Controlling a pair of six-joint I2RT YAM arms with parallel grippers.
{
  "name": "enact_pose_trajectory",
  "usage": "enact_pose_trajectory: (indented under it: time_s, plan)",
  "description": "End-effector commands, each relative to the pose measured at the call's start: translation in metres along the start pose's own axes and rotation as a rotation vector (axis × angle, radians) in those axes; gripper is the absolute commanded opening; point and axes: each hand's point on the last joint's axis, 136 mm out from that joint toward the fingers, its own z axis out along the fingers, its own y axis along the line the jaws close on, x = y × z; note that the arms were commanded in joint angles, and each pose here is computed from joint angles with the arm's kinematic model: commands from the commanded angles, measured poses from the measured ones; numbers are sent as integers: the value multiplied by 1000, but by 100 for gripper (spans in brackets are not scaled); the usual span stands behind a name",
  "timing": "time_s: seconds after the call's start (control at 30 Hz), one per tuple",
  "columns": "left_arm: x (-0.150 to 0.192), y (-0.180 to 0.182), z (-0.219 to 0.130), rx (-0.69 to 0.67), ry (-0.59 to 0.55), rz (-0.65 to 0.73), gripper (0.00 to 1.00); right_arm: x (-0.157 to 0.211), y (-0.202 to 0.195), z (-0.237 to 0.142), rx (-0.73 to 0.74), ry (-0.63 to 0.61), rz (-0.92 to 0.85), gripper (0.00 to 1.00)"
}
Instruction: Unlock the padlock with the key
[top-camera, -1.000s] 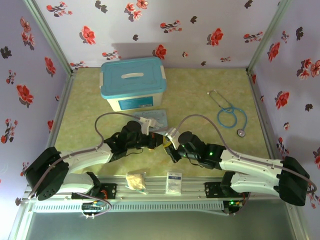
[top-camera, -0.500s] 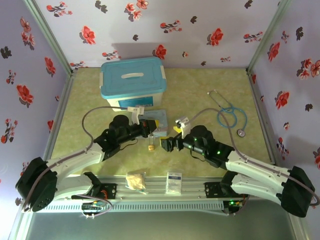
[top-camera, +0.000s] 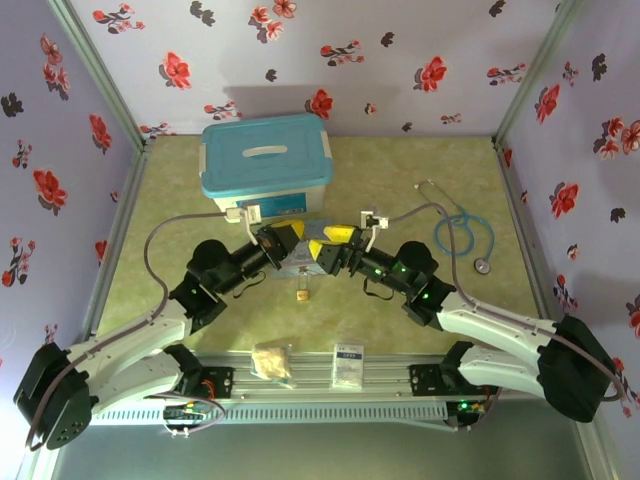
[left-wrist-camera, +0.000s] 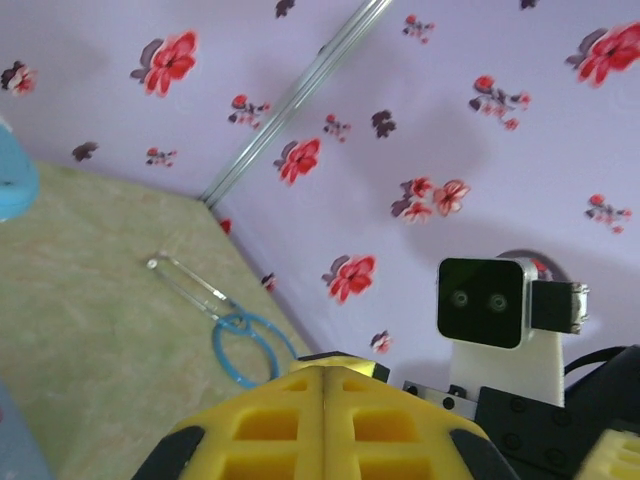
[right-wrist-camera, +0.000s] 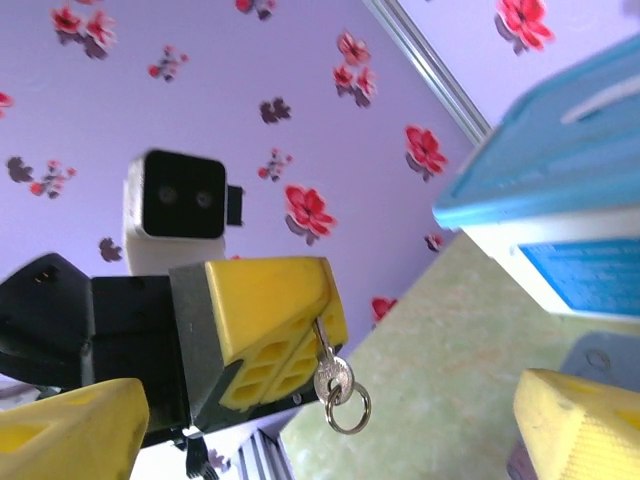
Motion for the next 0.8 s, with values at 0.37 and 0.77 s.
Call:
enact_pose_trajectory:
  time_s: [0.37,0.77]
  plan:
    - [-16,-4,-10,71,-136,-37,0,-12,11,16,-161,-74,70,61]
    - [-18,-6,-10,81,-150,-19,0,-2,7,26,-240,-76,157,43]
